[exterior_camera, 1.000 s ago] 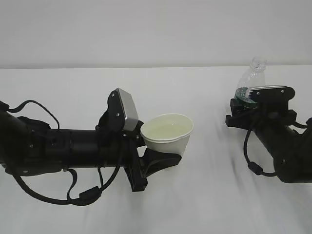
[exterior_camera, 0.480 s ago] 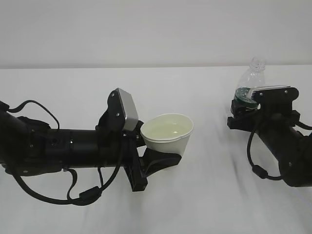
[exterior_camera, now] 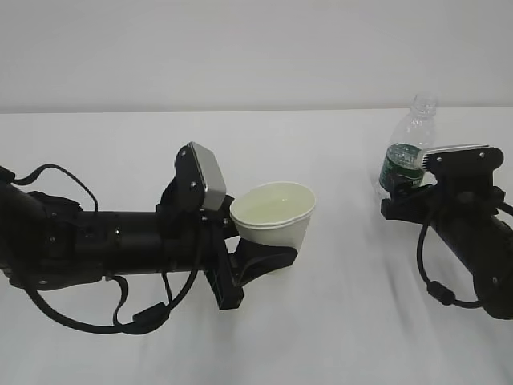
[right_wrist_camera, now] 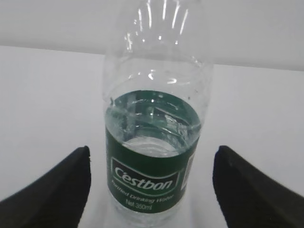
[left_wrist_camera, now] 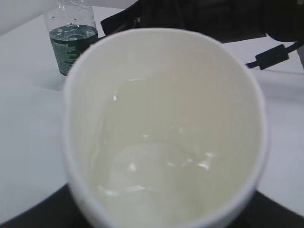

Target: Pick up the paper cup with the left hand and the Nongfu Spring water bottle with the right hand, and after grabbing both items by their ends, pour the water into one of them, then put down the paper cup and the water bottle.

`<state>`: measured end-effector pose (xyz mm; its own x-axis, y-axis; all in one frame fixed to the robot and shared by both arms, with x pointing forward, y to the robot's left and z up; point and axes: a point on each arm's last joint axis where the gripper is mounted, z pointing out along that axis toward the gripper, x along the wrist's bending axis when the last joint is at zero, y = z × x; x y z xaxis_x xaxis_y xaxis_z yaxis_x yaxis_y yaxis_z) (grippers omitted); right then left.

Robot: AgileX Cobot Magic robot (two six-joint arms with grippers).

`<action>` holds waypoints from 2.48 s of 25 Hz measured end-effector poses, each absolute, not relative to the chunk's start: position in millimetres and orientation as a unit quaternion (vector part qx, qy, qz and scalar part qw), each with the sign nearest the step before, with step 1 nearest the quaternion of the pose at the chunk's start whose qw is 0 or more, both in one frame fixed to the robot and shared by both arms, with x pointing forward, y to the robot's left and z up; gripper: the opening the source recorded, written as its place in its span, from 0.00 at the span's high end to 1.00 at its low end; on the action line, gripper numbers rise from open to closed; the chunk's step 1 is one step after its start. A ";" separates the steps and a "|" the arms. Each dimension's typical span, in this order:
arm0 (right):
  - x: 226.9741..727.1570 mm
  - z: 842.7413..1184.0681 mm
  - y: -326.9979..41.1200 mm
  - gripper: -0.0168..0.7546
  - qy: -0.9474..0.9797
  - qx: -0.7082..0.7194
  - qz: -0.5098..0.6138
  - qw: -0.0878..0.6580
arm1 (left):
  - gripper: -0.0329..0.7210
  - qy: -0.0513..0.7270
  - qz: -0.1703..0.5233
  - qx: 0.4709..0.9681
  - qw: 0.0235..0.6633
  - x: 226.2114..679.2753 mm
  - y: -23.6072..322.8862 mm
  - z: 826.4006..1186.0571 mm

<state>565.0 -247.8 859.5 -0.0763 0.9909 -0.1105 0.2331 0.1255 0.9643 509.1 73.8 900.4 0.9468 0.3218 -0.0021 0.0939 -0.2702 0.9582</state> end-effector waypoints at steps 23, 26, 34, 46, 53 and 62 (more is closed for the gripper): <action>505.7 900.9 -255.9 0.20 0.602 0.497 0.439 0.445 | 0.44 0.199 0.163 0.758 0.600 525.2 79.9 905.5; 501.1 900.5 -256.8 0.21 0.603 0.499 0.437 0.442 | 0.44 0.208 0.175 0.753 0.600 527.6 81.2 906.2; 492.4 895.6 -258.5 0.21 0.611 0.505 0.428 0.434 | 0.44 0.245 0.201 0.739 0.595 542.3 99.8 907.0; 492.1 895.5 -258.2 0.21 0.610 0.506 0.430 0.431 | 0.44 0.330 0.256 0.702 0.576 573.1 153.1 907.0; 492.1 895.5 -258.2 0.21 0.609 0.508 0.431 0.430 | 0.44 0.358 0.281 0.689 0.565 584.0 180.5 907.1; 492.0 895.5 -257.7 0.21 0.610 0.507 0.433 0.428 | 0.44 0.381 0.316 0.675 0.547 592.8 207.2 907.3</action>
